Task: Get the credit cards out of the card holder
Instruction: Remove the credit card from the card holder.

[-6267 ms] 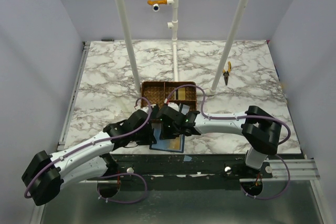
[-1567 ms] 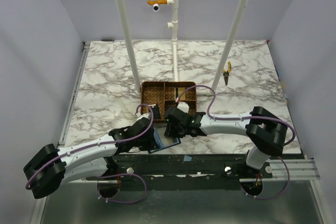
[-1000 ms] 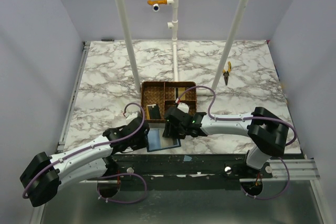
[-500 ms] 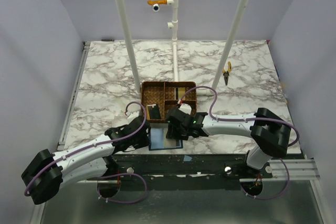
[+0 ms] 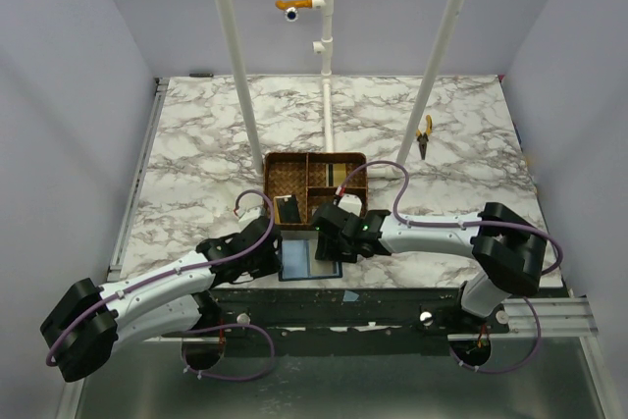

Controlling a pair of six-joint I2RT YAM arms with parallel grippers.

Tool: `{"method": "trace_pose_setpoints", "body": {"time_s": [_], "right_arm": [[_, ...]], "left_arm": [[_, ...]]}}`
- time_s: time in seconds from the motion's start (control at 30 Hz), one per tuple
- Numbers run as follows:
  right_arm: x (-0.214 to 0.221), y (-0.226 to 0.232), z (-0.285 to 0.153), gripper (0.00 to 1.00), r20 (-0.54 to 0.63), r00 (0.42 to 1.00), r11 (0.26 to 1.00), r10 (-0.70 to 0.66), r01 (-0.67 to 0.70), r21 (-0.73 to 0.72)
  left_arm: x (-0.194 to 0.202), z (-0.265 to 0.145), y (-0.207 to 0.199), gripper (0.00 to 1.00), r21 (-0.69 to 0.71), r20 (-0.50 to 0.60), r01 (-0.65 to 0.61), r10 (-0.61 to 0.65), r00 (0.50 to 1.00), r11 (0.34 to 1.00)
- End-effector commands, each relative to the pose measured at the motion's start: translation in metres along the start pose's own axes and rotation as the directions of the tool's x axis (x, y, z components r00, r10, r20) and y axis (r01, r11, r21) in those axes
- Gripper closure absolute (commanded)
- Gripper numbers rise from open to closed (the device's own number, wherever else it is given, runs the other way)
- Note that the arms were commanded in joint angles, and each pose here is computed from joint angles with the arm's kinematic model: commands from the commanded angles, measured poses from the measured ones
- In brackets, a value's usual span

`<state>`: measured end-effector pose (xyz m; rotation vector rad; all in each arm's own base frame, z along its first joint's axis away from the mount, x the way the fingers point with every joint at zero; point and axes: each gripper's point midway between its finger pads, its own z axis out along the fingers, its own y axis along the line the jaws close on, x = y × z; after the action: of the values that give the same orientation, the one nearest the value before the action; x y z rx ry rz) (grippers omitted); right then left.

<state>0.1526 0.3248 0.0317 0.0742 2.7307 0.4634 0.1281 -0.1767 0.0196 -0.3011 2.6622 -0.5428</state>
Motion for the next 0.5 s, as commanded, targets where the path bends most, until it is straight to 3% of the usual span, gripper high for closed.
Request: {"method": "trace_pose_setpoints", "body": {"time_s": [0.0,0.47], "right_arm": [[0.008,-0.013,0.004,0.45,-0.014,1.000,0.999,-0.023,0.023,0.039],[0.007,0.021,-0.003,0.45,-0.014,1.000,0.988,0.017,-0.019,-0.151]], "left_arm": [[0.014,0.005,0.023,1.00,-0.065,-0.048,-0.026,0.023,0.999,0.998],[0.016,0.007,0.017,1.00,-0.039,-0.058,-0.038,0.035,0.998,0.999]]}}
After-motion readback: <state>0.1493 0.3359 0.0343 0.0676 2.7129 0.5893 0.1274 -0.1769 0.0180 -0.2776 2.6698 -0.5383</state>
